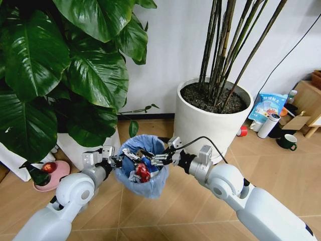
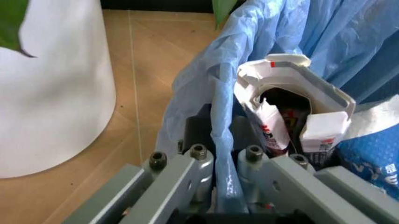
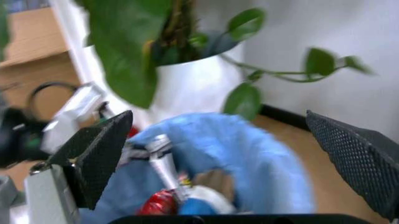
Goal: Pick up the trash bin and place the garbage on the floor into it.
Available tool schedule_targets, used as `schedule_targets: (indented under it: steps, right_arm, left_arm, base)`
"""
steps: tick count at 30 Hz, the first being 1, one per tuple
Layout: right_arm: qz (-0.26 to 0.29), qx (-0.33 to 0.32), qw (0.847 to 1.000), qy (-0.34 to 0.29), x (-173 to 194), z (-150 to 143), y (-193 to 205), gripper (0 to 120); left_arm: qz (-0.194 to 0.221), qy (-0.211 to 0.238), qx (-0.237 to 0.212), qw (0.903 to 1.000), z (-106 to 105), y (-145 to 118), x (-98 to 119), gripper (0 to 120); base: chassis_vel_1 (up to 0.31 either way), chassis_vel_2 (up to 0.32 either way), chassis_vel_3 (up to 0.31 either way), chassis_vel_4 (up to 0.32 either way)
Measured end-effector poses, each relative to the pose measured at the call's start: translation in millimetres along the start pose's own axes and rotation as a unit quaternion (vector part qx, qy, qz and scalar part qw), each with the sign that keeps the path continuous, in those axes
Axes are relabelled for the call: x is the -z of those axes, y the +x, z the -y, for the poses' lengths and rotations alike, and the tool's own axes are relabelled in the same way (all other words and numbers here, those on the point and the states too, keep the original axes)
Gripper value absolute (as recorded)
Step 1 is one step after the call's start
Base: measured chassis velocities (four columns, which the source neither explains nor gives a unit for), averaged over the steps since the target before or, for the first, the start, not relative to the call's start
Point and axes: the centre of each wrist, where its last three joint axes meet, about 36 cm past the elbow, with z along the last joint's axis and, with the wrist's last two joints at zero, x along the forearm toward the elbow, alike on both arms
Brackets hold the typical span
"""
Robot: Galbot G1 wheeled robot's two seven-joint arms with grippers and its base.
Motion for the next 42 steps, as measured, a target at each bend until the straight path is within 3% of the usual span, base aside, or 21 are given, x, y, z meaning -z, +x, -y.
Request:
schedule_targets:
  steps: [7, 13, 42]
  right_arm:
    - [0.018, -0.084, 0.996, 0.011, 1.0, 2.5, 31.5, 100]
    - [0.002, -0.126, 0.992, 0.021, -14.1, -5.0, 67.1, 100]
    - [-0.019, -0.257, 0.966, 0.011, -71.9, 3.4, 157.8, 100]
  left_arm:
    - [0.007, 0.003, 0.010, 0.9999, -0.7, 6.9, -4.6, 0]
    - [0.008, 0.004, 0.011, 0.9999, -0.6, 8.5, -6.3, 0]
    - [0.020, 0.011, 0.028, 0.9994, 2.2, 20.2, -8.6, 0]
  base:
    - [0.000, 0.000, 0.000, 0.000]
    - [0.000, 0.000, 0.000, 0.000]
    - [0.000, 0.000, 0.000, 0.000]
